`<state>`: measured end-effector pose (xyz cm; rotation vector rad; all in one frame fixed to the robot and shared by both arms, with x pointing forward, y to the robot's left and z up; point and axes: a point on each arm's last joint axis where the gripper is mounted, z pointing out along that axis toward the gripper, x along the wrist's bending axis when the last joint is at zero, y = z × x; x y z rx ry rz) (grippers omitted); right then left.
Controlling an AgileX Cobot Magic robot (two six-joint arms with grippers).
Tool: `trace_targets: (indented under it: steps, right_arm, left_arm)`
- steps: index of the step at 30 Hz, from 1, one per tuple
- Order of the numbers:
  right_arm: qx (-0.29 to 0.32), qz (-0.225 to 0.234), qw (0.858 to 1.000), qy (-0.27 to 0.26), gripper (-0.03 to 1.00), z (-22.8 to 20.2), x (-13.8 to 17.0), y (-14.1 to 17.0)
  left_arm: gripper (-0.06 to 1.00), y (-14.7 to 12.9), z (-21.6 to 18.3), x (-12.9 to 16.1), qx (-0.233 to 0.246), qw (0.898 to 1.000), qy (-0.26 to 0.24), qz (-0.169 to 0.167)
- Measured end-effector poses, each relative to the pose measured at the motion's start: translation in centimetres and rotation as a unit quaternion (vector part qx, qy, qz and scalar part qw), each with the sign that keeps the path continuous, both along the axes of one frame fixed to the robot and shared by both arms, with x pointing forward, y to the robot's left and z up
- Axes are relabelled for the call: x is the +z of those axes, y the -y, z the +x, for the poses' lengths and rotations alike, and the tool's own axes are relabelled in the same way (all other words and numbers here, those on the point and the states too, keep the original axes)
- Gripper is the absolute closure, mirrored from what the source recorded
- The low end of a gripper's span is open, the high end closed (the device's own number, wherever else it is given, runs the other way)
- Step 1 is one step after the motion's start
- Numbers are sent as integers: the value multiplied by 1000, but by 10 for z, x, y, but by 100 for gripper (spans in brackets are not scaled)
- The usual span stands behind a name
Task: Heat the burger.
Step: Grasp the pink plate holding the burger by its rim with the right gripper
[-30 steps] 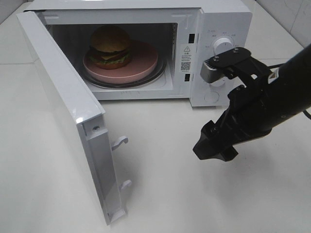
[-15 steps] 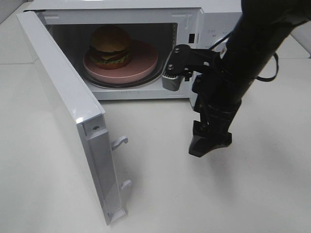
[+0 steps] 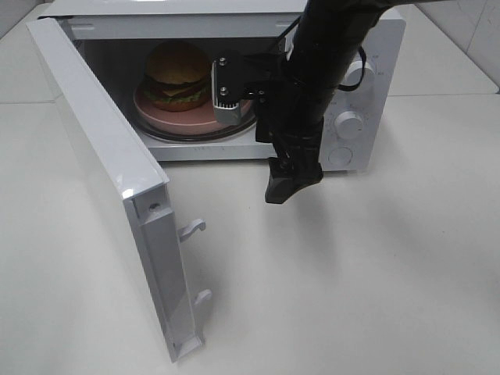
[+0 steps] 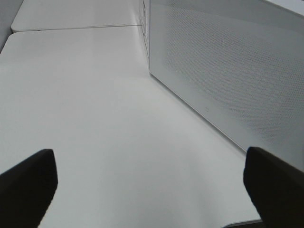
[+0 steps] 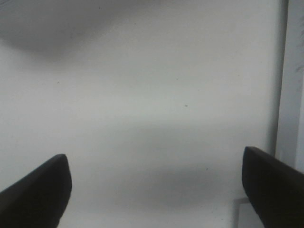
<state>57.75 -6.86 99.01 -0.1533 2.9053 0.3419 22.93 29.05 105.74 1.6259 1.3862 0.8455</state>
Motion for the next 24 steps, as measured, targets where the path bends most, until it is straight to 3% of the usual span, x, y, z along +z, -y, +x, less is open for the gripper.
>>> trace_targets:
  steps: [9,24]
  right_arm:
    - [51,-2,999,15,5,28,-9,-22]
    - [68,32,996,57,8,68,-18,-62]
  left_arm:
    - [-4,0,0,0,0,1000,0,0]
    - [-4,0,0,0,0,1000,0,0]
